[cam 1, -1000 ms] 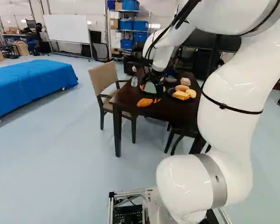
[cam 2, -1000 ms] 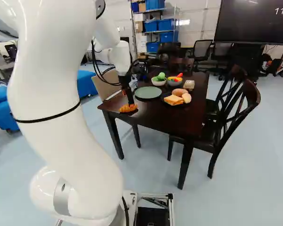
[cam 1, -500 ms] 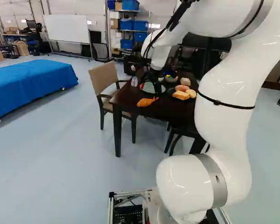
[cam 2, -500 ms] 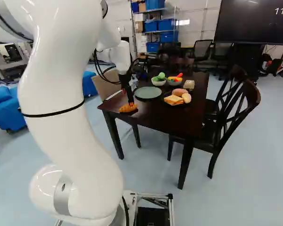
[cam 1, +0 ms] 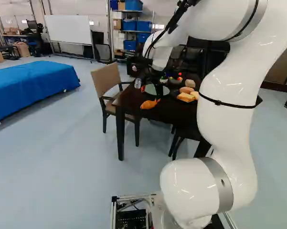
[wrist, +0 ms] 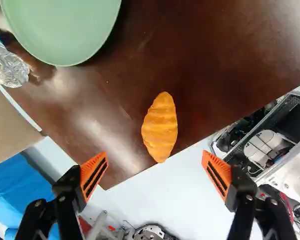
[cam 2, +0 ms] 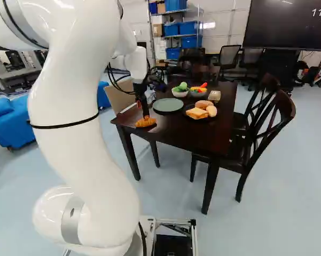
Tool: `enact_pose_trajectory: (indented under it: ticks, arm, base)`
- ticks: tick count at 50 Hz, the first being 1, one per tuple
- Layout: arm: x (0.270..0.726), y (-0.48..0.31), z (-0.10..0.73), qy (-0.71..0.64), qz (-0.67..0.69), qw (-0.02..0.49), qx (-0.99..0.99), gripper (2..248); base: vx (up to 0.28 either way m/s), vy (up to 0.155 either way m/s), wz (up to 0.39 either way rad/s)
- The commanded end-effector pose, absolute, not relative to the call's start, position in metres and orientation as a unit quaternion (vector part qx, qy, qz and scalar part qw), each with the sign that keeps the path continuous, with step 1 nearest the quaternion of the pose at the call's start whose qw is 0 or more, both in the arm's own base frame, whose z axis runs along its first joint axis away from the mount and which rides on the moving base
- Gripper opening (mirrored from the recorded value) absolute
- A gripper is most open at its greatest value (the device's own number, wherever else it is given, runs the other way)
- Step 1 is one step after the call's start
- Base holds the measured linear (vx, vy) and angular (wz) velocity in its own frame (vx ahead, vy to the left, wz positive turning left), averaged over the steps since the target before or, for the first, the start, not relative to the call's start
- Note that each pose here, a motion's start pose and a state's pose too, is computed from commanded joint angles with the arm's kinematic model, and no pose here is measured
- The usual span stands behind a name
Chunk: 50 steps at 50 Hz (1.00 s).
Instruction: Move the croissant to the empty plate
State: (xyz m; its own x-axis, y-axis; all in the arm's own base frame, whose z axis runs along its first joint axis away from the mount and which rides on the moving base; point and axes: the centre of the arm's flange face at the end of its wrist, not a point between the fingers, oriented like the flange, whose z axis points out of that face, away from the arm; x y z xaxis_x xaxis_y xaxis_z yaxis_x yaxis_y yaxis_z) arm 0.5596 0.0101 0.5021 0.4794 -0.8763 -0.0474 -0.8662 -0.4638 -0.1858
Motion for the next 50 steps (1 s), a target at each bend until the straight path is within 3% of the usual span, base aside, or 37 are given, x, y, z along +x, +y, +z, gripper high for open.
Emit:
enact_pose_trajectory:
  ticks: [50]
  arm:
    - [0.584,0.003,0.468,0.519,0.002,0.08,-0.851,247]
  base:
    - [0.0,0.0,0.0]
